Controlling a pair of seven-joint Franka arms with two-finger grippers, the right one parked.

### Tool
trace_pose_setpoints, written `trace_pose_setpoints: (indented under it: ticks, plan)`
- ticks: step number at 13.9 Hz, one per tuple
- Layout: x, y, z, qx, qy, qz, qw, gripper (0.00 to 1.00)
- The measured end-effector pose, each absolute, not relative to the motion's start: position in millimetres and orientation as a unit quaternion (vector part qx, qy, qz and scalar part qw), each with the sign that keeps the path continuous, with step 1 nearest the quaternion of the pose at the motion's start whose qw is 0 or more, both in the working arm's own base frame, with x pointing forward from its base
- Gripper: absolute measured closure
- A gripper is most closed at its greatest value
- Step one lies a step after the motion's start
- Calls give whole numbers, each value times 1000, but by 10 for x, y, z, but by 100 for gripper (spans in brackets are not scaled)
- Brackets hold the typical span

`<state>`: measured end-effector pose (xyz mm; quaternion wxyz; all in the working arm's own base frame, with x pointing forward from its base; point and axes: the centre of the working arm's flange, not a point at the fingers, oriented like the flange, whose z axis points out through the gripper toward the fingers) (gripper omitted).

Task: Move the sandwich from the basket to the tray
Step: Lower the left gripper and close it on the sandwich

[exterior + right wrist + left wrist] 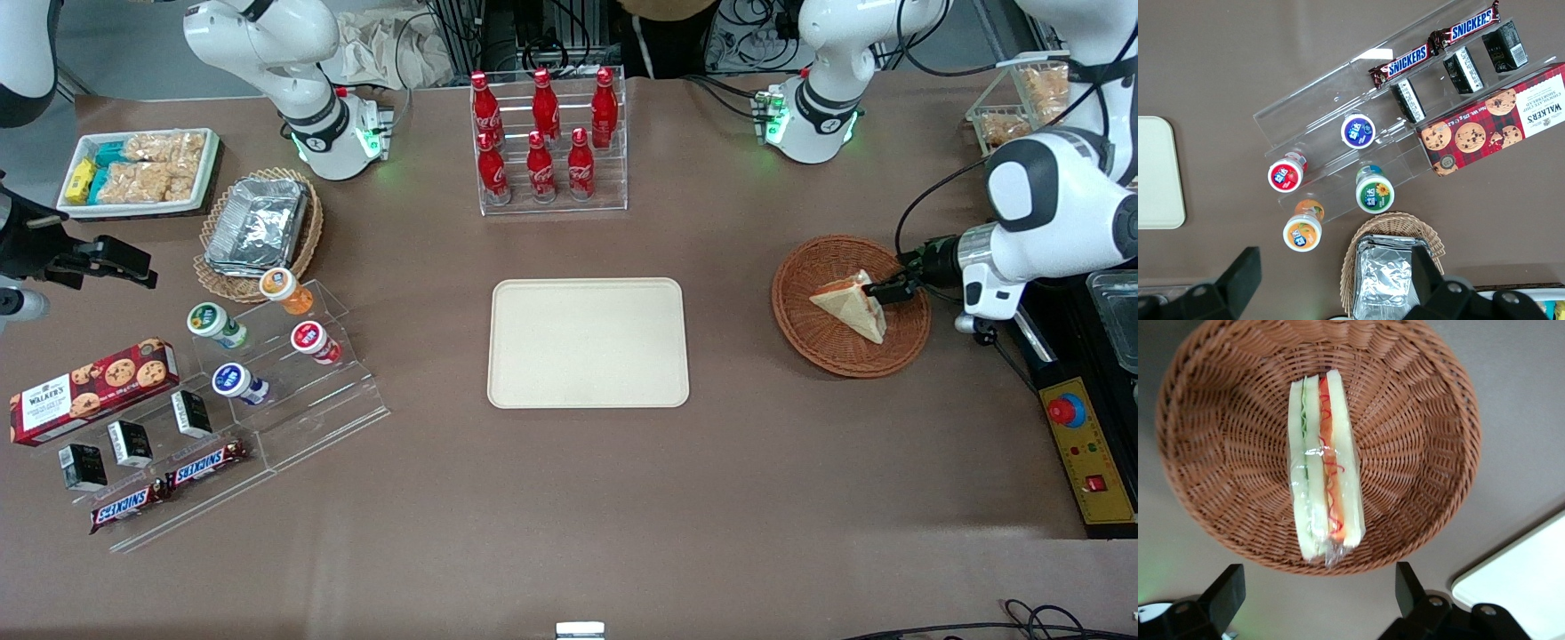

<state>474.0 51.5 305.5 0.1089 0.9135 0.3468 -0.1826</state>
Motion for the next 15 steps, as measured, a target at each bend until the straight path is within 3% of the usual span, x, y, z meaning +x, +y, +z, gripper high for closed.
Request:
trace_pose_setpoints:
  ticks: [10, 12, 14, 15]
  plan:
    - [4693, 532, 2226, 861, 435, -214, 155, 2]
    - [4693, 527, 2181, 854, 448, -217, 151, 4]
    - [4692, 522, 2169, 850, 454, -219, 150, 19]
    - [4693, 520, 2169, 844, 465, -221, 150, 19]
